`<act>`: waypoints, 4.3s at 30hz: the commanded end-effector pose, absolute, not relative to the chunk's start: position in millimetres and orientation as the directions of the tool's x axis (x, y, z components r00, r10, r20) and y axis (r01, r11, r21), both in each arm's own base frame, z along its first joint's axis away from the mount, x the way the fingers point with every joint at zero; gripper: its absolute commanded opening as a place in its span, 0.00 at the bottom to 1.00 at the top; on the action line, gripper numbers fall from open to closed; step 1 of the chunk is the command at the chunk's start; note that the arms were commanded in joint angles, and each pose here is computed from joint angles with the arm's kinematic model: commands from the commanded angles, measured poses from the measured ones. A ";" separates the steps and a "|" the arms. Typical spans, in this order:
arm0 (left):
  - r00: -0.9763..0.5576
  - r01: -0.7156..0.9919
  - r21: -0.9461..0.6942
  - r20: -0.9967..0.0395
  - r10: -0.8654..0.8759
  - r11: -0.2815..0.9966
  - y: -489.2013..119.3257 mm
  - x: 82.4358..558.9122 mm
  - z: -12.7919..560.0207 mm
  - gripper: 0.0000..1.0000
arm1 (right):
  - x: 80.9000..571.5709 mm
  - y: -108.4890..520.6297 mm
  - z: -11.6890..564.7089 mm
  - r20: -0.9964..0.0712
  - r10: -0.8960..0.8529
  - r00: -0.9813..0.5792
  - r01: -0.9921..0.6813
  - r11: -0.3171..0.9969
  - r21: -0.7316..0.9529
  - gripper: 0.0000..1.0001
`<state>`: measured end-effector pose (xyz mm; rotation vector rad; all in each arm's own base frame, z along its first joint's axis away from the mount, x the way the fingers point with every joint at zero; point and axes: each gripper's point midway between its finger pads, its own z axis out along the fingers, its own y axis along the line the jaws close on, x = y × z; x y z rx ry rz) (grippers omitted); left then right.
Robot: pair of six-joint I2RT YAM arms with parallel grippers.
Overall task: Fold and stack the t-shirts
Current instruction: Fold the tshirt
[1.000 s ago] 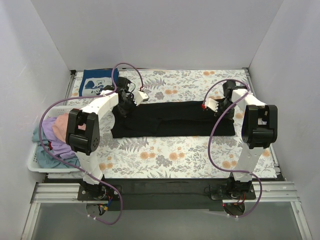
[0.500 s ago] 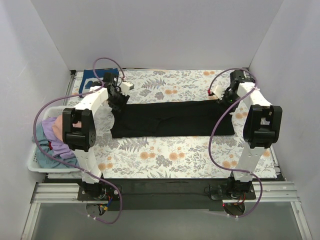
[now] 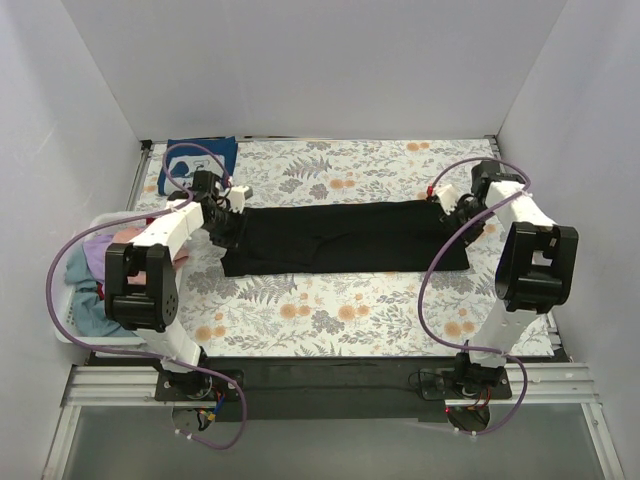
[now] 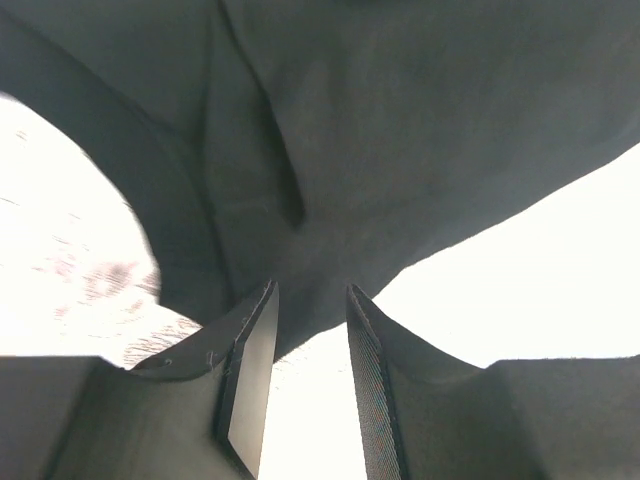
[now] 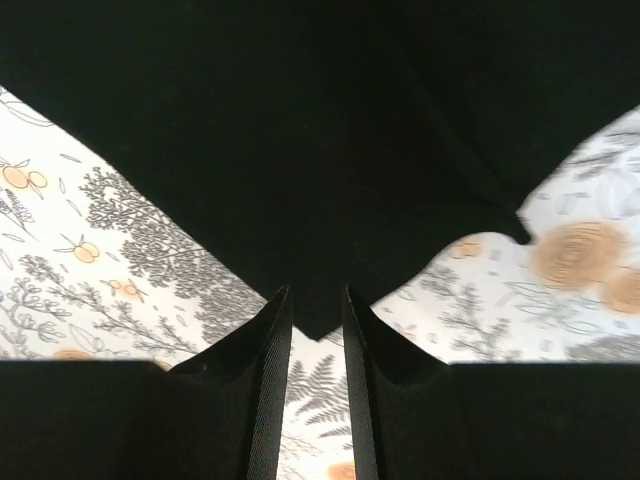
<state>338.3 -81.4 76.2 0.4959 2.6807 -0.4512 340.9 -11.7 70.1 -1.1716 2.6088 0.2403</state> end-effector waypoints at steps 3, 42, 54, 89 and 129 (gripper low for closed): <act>-0.894 0.343 -0.274 -0.390 0.222 0.899 -82.5 318.9 56.5 0.32 | 321.1 -0.9 36.3 -0.290 -0.631 -0.719 -0.685 0.715 0.143 0.32; -0.903 0.270 -0.543 -0.429 0.014 0.795 -129.0 305.0 92.5 0.53 | 300.1 243.8 138.3 -0.672 -0.347 -0.654 -0.748 0.430 0.506 0.68; -0.929 0.213 -0.539 -0.370 -0.002 0.815 -126.5 307.3 57.3 0.53 | 275.8 321.1 81.4 -0.477 -0.305 -0.824 -0.566 0.452 0.689 0.74; -0.927 0.241 -0.591 -0.375 0.002 0.770 -143.0 322.3 64.2 0.14 | 288.0 354.7 75.8 -0.432 -0.278 -0.858 -0.513 0.413 0.752 0.02; -0.936 0.121 -0.581 -0.337 -0.103 0.805 -142.1 370.3 35.2 0.02 | 367.0 320.2 42.7 -0.553 -0.235 -0.800 -0.575 0.565 0.592 0.01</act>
